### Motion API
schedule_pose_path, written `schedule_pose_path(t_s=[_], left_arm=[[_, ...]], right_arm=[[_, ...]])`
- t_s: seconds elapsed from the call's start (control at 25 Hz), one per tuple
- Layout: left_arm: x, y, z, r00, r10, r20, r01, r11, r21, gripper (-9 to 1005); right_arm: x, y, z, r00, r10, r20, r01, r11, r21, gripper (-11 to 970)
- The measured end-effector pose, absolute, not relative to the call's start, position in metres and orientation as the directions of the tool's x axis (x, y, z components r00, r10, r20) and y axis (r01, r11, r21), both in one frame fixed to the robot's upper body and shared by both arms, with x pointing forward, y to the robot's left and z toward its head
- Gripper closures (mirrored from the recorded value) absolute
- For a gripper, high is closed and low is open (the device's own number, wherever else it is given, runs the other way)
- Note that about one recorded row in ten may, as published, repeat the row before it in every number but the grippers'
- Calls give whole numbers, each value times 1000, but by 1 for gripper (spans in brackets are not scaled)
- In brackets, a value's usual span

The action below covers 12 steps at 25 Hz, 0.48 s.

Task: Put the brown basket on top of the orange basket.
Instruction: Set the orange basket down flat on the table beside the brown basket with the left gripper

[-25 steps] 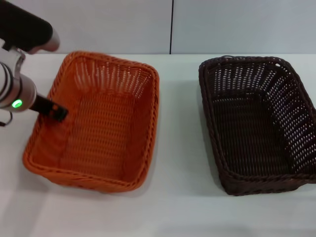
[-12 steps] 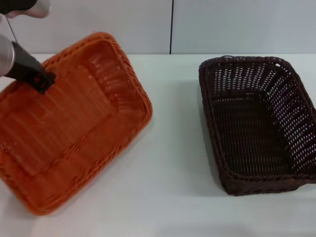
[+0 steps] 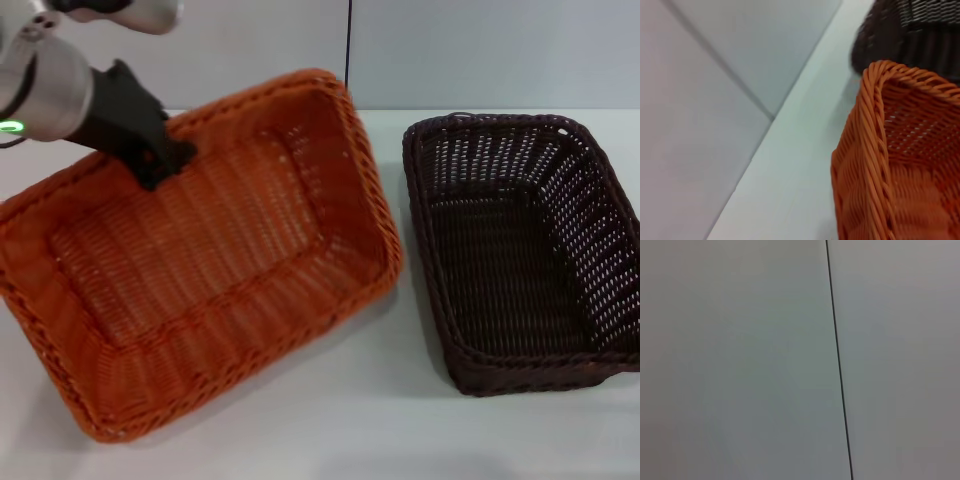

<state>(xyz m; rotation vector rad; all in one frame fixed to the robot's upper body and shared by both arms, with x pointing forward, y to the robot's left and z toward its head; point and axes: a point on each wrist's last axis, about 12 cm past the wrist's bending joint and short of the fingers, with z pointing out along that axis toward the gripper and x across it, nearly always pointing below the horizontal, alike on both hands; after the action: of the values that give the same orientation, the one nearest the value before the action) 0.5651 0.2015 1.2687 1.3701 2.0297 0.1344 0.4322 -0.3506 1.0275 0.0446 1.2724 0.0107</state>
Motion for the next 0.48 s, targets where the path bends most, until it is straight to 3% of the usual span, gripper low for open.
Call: schedule_pose_path(t_s=[0.48], left_arm=[[577, 174, 1257, -80, 924, -375, 859, 255, 445, 851]], right_arm=[[425, -354, 1025, 280, 29, -960, 30, 999, 39, 196]])
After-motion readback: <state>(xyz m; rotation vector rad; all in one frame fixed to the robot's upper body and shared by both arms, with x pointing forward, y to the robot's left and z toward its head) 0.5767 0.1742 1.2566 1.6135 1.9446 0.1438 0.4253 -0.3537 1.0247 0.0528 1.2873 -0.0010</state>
